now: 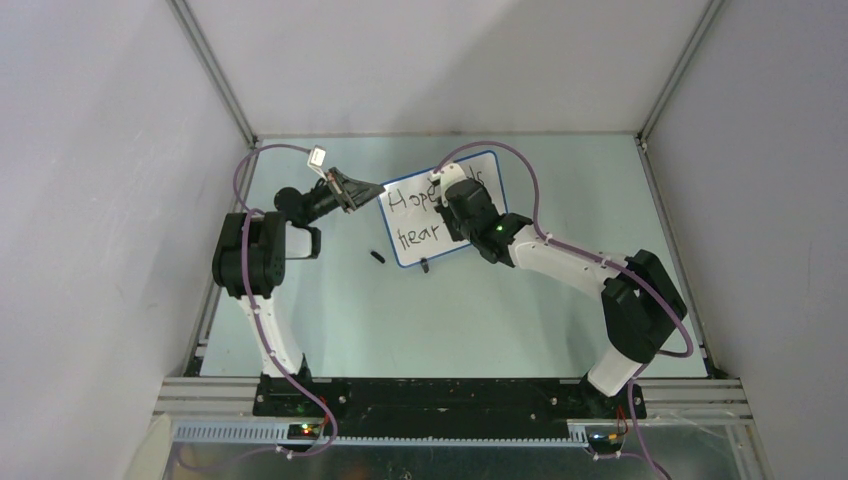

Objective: Write a sentence on the whiteboard

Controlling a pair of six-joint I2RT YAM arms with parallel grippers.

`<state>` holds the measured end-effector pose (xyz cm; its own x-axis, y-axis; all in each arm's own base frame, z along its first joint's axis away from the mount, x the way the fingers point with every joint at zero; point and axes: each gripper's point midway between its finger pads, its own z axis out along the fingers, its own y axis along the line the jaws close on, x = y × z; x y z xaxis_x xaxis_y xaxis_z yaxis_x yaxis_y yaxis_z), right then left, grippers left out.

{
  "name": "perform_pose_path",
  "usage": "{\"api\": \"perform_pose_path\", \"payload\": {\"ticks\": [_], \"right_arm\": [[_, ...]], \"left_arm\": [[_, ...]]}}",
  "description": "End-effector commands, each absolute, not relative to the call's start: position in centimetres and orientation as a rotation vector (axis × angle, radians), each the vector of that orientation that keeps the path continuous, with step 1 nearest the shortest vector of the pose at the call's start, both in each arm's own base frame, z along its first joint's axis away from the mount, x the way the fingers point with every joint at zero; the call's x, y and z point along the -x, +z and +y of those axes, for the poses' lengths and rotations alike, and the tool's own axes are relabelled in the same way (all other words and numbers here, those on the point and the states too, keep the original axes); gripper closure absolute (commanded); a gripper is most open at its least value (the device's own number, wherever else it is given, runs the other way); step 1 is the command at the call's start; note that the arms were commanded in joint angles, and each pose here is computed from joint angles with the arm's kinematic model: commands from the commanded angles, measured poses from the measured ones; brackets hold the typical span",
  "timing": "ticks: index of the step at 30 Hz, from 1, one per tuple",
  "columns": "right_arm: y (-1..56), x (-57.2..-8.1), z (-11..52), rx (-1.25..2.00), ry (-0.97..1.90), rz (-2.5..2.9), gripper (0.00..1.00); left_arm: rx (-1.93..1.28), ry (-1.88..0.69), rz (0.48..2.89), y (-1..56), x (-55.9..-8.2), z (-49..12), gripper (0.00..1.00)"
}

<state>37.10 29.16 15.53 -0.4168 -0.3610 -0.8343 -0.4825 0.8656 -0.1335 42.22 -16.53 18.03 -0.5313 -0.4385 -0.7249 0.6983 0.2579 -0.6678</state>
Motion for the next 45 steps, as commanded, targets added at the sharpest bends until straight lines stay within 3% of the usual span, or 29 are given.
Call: {"api": "perform_pose_path", "payload": {"ticks": [1, 45], "right_arm": [[15.7, -37.3, 28.7, 0.587, 0.126, 2.057, 1.00], [12.6, -34.8, 27.3, 0.590, 0.089, 2.141, 1.00]], "left_arm": [[-0.340, -1.470, 1.517, 18.9, -41.5, -17.3, 1.00], [-0.340, -1.470, 1.518, 18.9, -41.5, -17.3, 1.00]]}}
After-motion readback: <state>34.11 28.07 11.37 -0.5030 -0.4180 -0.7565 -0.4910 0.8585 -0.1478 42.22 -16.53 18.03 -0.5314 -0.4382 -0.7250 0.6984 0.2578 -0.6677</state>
